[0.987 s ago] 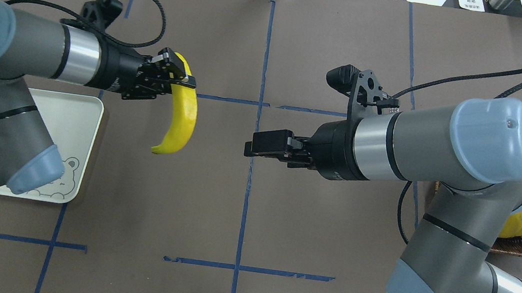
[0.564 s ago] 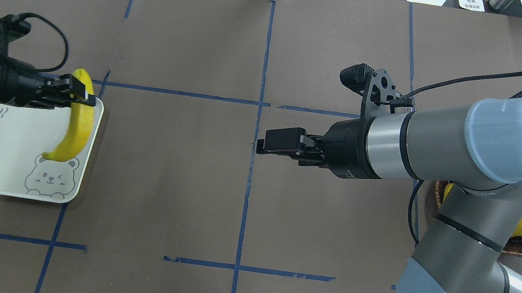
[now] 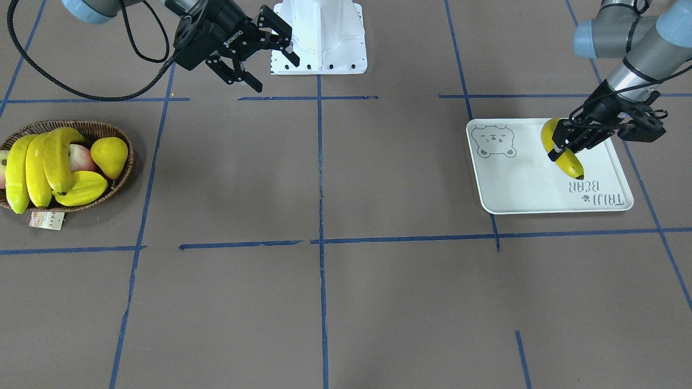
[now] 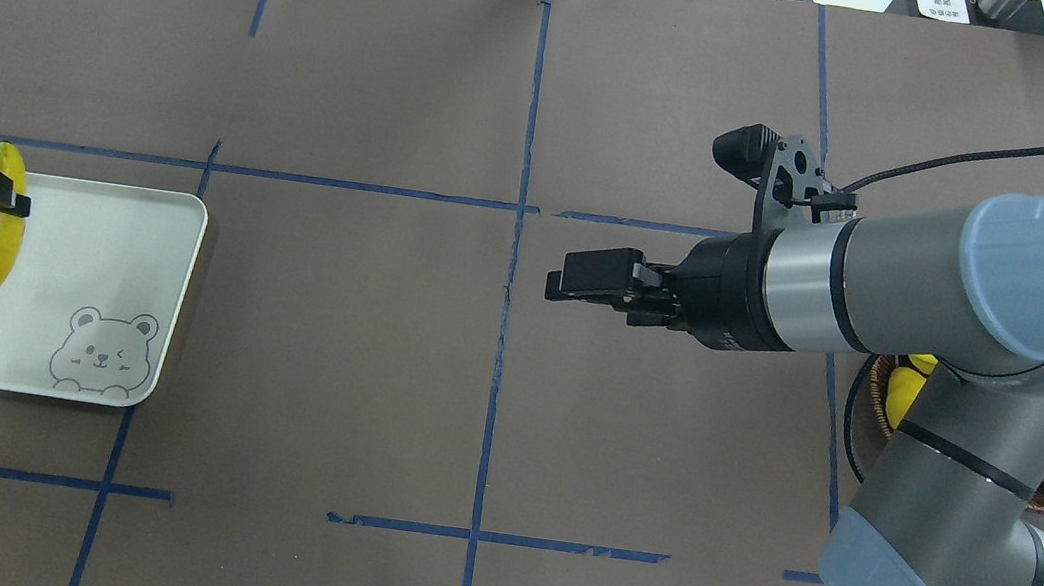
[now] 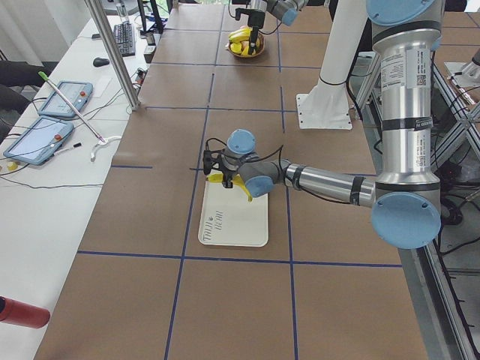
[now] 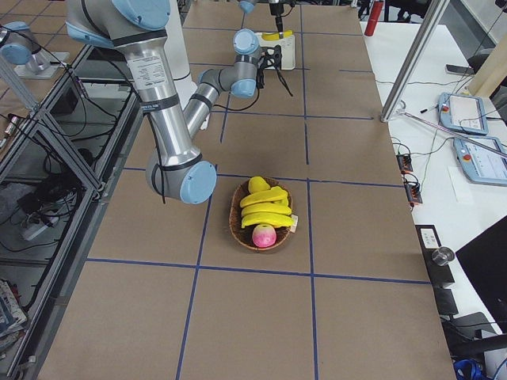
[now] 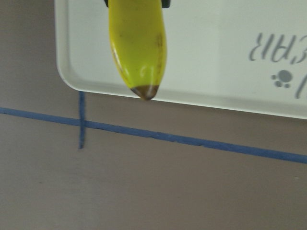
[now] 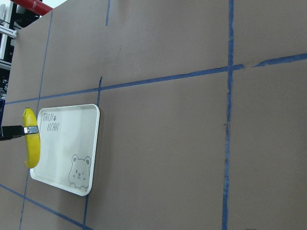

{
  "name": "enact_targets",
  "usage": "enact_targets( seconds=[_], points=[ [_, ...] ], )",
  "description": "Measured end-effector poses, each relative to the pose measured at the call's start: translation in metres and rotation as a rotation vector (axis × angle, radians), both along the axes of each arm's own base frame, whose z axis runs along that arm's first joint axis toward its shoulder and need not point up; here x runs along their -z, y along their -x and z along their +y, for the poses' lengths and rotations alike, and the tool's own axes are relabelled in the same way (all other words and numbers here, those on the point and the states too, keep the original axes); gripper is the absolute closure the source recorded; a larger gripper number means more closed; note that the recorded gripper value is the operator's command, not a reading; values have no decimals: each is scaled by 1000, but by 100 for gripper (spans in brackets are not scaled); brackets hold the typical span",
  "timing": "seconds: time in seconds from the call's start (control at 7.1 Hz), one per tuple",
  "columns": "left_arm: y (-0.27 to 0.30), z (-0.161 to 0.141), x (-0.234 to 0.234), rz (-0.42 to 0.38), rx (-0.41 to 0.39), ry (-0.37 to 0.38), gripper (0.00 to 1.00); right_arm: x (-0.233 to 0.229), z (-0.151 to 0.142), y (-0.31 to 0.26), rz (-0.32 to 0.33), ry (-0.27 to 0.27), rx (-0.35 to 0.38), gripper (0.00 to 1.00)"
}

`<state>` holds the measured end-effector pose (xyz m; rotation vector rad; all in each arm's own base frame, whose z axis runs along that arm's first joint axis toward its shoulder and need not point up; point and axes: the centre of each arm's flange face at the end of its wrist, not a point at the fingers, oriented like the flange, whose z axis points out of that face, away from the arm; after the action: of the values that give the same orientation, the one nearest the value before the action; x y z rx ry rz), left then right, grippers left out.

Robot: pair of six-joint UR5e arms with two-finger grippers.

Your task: Transfer all bananas from basket to plate

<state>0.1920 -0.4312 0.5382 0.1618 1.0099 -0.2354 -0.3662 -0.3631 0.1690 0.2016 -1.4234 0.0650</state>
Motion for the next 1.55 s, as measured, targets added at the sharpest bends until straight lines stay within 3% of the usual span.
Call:
enact_targets(
  seconds=[0.42,0.56,0.7,0.85,1.27,1.55],
  points=[
    [15,3,-70,-77,24,107,100,-10,-7,-9,16,11,-19,0],
    [17,4,-83,-92,27,127,87,-11,-8,-10,17,12,-23,0],
    [17,4,-91,-101,28,138,48,-11,-9,-11,18,12,-26,0],
    [17,4,-95,-106,30,145,0,-11,-10,-12,18,12,-26,0],
    [24,-6,-93,-99,56,139,0,-10,-10,-13,16,12,-26,0],
    [73,-33,-77,-83,167,106,0,-7,-11,-22,23,18,-30,0]
  ],
)
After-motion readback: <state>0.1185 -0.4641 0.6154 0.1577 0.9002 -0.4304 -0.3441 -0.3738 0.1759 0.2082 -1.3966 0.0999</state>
